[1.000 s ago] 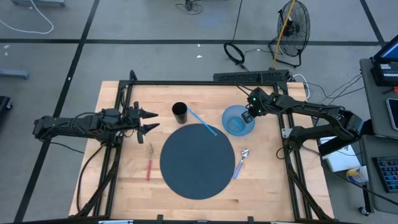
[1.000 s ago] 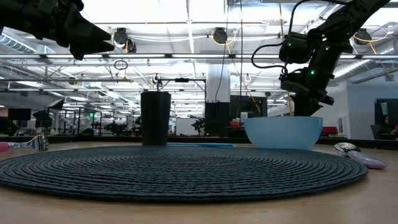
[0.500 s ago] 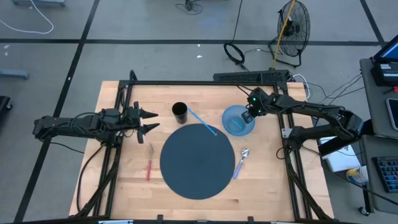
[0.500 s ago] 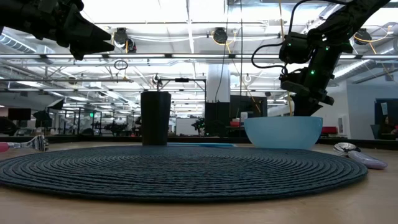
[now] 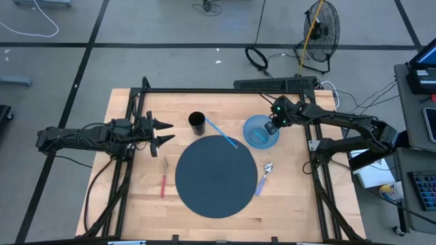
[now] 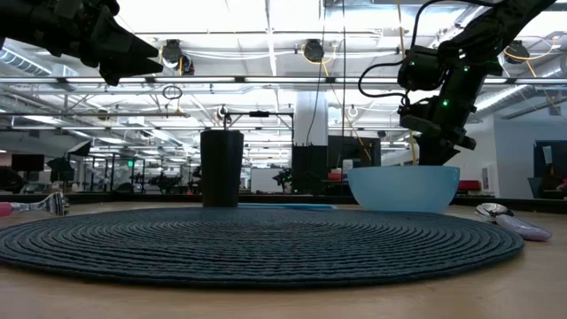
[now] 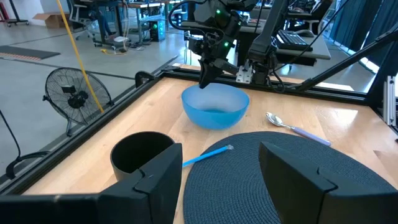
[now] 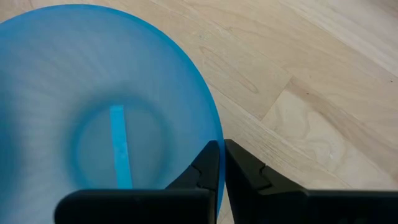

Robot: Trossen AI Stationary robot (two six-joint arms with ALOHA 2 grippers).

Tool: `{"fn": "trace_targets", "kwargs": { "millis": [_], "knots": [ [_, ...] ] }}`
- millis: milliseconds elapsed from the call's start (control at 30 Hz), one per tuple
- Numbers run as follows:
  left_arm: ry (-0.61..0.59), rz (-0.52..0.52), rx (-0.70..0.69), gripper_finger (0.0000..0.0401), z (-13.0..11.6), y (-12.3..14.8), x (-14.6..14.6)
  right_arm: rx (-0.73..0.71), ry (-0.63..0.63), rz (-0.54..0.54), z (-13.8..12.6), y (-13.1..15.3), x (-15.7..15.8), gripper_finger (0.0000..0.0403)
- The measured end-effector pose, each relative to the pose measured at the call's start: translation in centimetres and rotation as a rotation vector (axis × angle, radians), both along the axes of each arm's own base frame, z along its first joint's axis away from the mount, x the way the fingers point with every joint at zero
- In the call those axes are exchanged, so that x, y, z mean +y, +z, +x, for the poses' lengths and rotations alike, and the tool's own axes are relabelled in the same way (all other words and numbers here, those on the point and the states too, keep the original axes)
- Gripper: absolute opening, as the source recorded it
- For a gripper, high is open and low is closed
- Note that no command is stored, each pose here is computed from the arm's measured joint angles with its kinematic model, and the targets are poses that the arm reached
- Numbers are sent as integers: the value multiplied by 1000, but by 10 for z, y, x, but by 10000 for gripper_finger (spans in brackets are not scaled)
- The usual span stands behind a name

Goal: Pick & Place Utensil
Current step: Put the blue bowl on the blue mat

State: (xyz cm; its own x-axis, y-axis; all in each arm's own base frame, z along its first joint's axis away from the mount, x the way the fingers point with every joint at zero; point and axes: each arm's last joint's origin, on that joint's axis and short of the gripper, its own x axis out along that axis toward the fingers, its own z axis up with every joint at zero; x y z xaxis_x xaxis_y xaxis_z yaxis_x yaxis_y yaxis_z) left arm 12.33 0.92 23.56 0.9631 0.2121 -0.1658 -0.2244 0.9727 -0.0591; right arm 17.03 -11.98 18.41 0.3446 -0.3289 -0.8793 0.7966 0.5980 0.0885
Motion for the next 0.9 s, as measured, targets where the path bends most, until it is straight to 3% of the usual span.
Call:
{"fn": "trace_targets", "kwargs": {
  "millis": [900],
  "knots": [
    [3, -17, -12, 218, 0, 1, 0, -78, 12, -21, -7, 16, 6, 6]
  ]
}}
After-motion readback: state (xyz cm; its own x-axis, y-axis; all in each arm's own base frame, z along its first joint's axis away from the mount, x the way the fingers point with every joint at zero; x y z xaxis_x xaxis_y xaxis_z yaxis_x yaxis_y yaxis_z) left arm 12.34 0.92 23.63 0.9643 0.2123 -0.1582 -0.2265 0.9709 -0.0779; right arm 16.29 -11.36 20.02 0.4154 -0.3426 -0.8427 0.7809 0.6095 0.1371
